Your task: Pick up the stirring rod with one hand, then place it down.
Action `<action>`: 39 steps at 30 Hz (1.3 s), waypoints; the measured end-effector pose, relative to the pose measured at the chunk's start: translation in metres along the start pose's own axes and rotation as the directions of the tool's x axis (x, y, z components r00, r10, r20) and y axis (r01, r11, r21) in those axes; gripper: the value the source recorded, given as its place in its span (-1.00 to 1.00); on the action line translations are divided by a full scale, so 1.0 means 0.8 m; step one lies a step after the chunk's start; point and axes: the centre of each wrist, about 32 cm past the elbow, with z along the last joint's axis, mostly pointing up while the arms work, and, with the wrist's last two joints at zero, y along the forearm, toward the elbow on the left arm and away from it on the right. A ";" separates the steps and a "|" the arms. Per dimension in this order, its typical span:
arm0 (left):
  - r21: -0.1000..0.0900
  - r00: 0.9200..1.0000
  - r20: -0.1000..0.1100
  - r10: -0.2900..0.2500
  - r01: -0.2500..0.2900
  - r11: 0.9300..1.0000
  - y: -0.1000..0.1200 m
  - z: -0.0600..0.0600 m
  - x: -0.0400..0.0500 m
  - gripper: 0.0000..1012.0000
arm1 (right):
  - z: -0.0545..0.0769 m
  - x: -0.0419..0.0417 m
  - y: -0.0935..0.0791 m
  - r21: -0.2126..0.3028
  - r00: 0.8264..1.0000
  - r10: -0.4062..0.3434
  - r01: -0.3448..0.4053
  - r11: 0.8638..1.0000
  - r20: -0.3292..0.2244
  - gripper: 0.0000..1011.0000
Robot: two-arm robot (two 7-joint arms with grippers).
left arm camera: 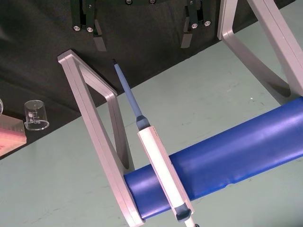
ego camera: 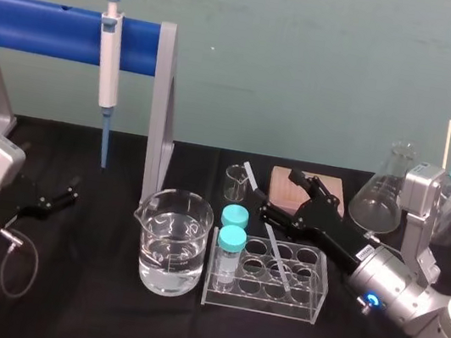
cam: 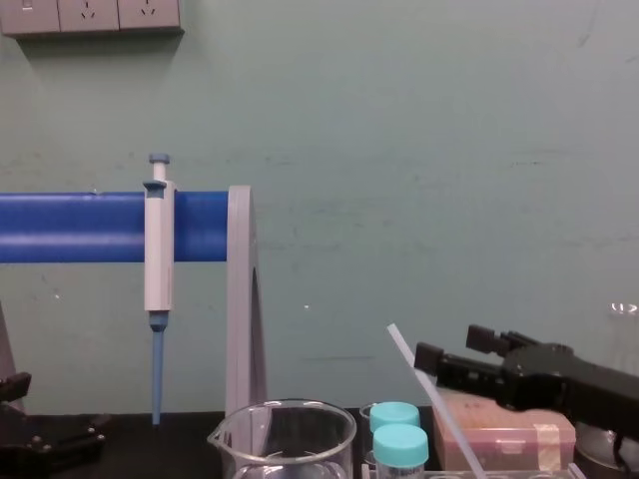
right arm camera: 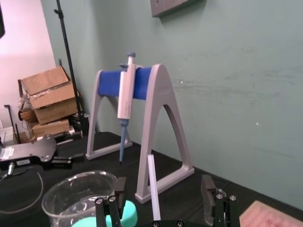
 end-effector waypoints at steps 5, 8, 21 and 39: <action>0.000 1.000 0.000 0.000 0.000 1.000 0.000 0.000 0.000 0.98 | 0.016 -0.003 -0.007 0.024 0.999 -0.045 0.045 0.999 0.016 0.98; 0.000 1.000 0.000 0.000 0.000 1.000 0.000 0.000 0.000 0.98 | 0.027 -0.008 -0.017 0.041 0.994 -0.110 0.108 0.993 0.029 0.98; 0.000 1.000 0.000 0.000 0.000 1.000 0.000 0.000 0.000 0.98 | 0.026 -0.035 -0.075 -0.009 0.905 -0.426 0.426 0.905 0.005 0.98; 0.000 1.000 0.000 0.000 0.000 1.000 0.000 0.000 0.000 0.98 | 0.005 -0.036 -0.085 -0.111 0.862 -0.506 0.503 0.857 -0.001 0.98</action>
